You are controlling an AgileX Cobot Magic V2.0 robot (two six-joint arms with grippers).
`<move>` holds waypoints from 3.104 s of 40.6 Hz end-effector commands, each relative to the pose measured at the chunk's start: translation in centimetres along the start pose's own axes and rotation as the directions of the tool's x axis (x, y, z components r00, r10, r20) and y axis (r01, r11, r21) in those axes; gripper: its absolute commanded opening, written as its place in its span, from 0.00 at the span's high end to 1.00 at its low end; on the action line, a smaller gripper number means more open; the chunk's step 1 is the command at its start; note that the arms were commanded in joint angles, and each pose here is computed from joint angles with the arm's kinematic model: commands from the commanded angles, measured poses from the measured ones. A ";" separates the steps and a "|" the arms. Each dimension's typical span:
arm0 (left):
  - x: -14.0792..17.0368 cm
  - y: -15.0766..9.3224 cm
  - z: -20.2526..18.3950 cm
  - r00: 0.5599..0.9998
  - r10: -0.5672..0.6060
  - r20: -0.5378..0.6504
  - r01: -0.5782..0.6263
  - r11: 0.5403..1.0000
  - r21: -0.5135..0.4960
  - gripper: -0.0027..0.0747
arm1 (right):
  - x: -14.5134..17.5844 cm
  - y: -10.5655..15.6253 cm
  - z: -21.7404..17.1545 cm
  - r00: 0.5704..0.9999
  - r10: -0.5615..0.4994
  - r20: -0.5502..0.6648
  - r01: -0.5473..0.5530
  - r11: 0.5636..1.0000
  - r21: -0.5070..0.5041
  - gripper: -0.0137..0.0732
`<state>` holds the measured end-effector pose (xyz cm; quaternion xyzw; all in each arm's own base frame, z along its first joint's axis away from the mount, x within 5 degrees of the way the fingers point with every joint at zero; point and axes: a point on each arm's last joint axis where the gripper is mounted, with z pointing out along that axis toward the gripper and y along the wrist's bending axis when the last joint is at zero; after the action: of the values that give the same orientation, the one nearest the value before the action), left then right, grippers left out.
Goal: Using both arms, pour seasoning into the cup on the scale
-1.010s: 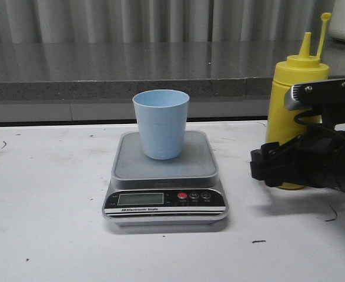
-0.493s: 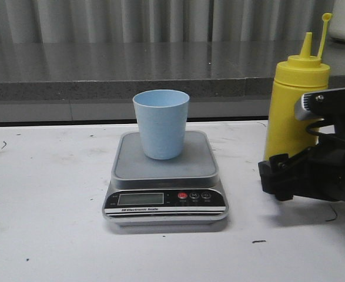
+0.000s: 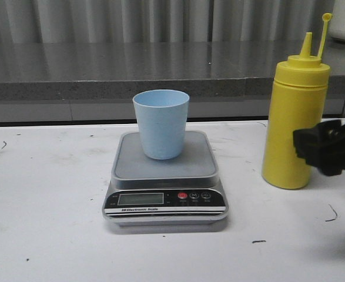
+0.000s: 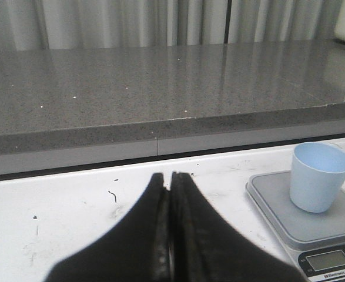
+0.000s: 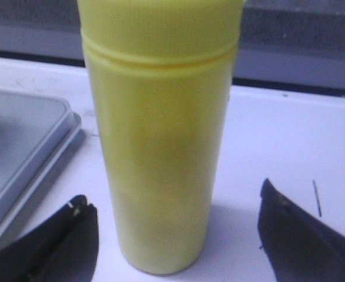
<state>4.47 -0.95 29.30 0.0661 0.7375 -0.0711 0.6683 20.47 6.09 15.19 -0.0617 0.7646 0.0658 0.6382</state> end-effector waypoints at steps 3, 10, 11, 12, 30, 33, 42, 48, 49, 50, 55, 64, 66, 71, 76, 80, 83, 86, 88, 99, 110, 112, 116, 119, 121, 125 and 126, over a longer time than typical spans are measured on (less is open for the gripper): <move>-1.6 0.0 -0.2 0.995 -0.015 0.100 0.015 1.000 0.000 0.99 | -3.7 -0.2 -1.9 0.983 0.041 0.179 -0.041 0.999 -0.008 0.43; -1.6 0.0 -0.2 0.995 -0.015 0.100 0.015 1.000 0.000 0.99 | -6.9 -0.5 -4.5 0.969 0.108 0.223 -0.103 0.994 -0.034 0.65; -1.6 0.0 -0.2 0.995 -0.015 0.100 0.015 1.000 0.000 0.99 | -7.2 -0.5 -4.8 0.969 0.118 0.215 -0.113 0.993 -0.037 0.65; -1.6 0.0 -0.2 0.995 -0.015 0.100 0.015 1.000 0.000 0.99 | -7.7 -0.6 -5.3 0.965 0.133 0.228 -0.127 0.991 -0.040 0.65; -1.6 0.0 -0.2 0.995 -0.015 0.100 0.015 1.000 0.000 0.99 | -13.6 -0.1 -12.4 0.980 0.054 0.193 -0.022 0.986 -0.165 0.94; -1.6 0.0 -0.2 0.995 -0.015 0.100 0.015 1.000 0.000 0.99 | -13.9 -0.2 -13.4 0.974 0.060 0.220 -0.021 0.984 -0.176 0.96; -1.6 0.0 -0.2 0.995 -0.015 0.100 0.015 1.000 0.000 0.99 | -14.5 -0.4 -15.4 0.959 0.058 0.276 -0.004 0.981 -0.192 0.96; -1.6 0.0 -0.2 0.995 -0.015 0.100 0.015 1.000 0.000 0.99 | -14.6 -0.4 -15.7 0.955 0.055 0.291 0.002 0.982 -0.191 0.96; -1.6 0.0 -0.2 0.995 -0.015 0.100 0.015 1.000 0.000 0.99 | -14.6 -0.4 -15.7 0.955 0.055 0.291 0.002 0.982 -0.191 0.96; -1.6 0.0 -0.2 0.995 -0.015 0.100 0.015 1.000 0.000 0.99 | -14.6 -0.4 -15.7 0.955 0.055 0.290 0.002 0.982 -0.191 0.96; -1.6 0.0 -0.2 0.995 -0.015 0.100 0.015 1.000 0.000 0.99 | -14.6 -0.4 -15.7 0.955 0.056 0.290 0.000 0.981 -0.192 0.97; -1.6 0.0 -0.2 0.995 -0.015 0.100 0.015 1.000 0.000 0.99 | -14.6 -0.4 -15.7 0.956 0.056 0.289 0.000 0.981 -0.192 0.97; -1.6 0.0 -0.2 0.995 -0.015 0.100 0.015 1.000 0.000 0.99 | -14.6 -0.4 -15.7 0.956 0.056 0.288 0.000 0.981 -0.192 0.97; -1.6 0.0 -0.2 0.995 -0.015 0.100 0.015 1.000 0.000 0.99 | -14.6 -0.4 -15.7 0.956 0.056 0.288 0.000 0.981 -0.192 0.97; -1.6 0.0 -0.2 0.995 -0.015 0.100 0.015 1.000 0.000 0.99 | -14.6 -0.4 -15.7 0.956 0.056 0.288 0.000 0.981 -0.192 0.97; -1.6 0.0 -0.2 0.995 -0.015 0.100 0.015 1.000 0.000 0.99 | -14.6 -0.4 -15.7 0.956 0.056 0.288 0.000 0.981 -0.192 0.97; -1.6 0.0 -0.2 0.995 -0.015 0.100 0.015 1.000 0.000 0.99 | -14.6 -0.4 -15.7 0.956 0.056 0.288 0.000 0.981 -0.192 0.97; -1.6 0.0 -0.2 0.995 -0.015 0.100 0.015 1.000 0.000 0.99 | -14.6 -0.4 -15.7 0.956 0.056 0.288 0.000 0.981 -0.192 0.97; -1.6 0.0 -0.2 0.995 -0.015 0.100 0.015 1.000 0.000 0.99 | -14.6 -0.4 -15.7 0.956 0.056 0.288 0.000 0.981 -0.192 0.97; -1.6 0.0 -0.2 0.994 -0.015 0.105 0.015 1.000 0.000 0.99 | -14.6 -0.4 -15.7 0.956 0.056 0.288 0.000 0.981 -0.192 0.97; 0.4 0.4 -1.0 0.978 -0.004 0.211 0.024 0.996 -0.092 0.99 | -14.6 -0.4 -15.7 0.956 0.056 0.288 0.000 0.981 -0.192 0.97; 1.2 0.5 -1.0 0.971 0.003 0.240 0.027 0.993 -0.119 0.99 | -14.6 -0.4 -15.7 0.956 0.056 0.288 0.000 0.981 -0.192 0.97; 2.8 0.8 -0.4 0.969 0.011 0.248 0.032 0.985 -0.170 0.99 | -14.6 -0.4 -15.7 0.956 0.056 0.288 0.000 0.981 -0.192 0.97; 4.0 1.0 0.1 0.976 0.009 0.219 0.035 0.980 -0.196 0.99 | -14.5 -0.4 -15.7 0.956 0.056 0.287 0.000 0.981 -0.191 0.97; 4.7 1.1 0.3 0.978 0.007 0.208 0.036 0.979 -0.202 0.99 | -14.5 -0.4 -15.7 0.956 0.056 0.287 0.000 0.981 -0.191 0.97; 6.2 1.2 0.9 0.982 0.002 0.187 0.037 0.979 -0.202 0.99 | -14.5 -0.4 -15.7 0.956 0.056 0.287 0.000 0.981 -0.191 0.97; 6.6 1.2 1.0 0.983 0.001 0.182 0.037 0.979 -0.203 0.99 | -14.5 -0.4 -15.7 0.956 0.056 0.287 0.000 0.981 -0.191 0.97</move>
<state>5.24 0.03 21.71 -0.0105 0.7228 -0.0022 0.6910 8.02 3.28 30.44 -0.1081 0.6896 0.1640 0.6971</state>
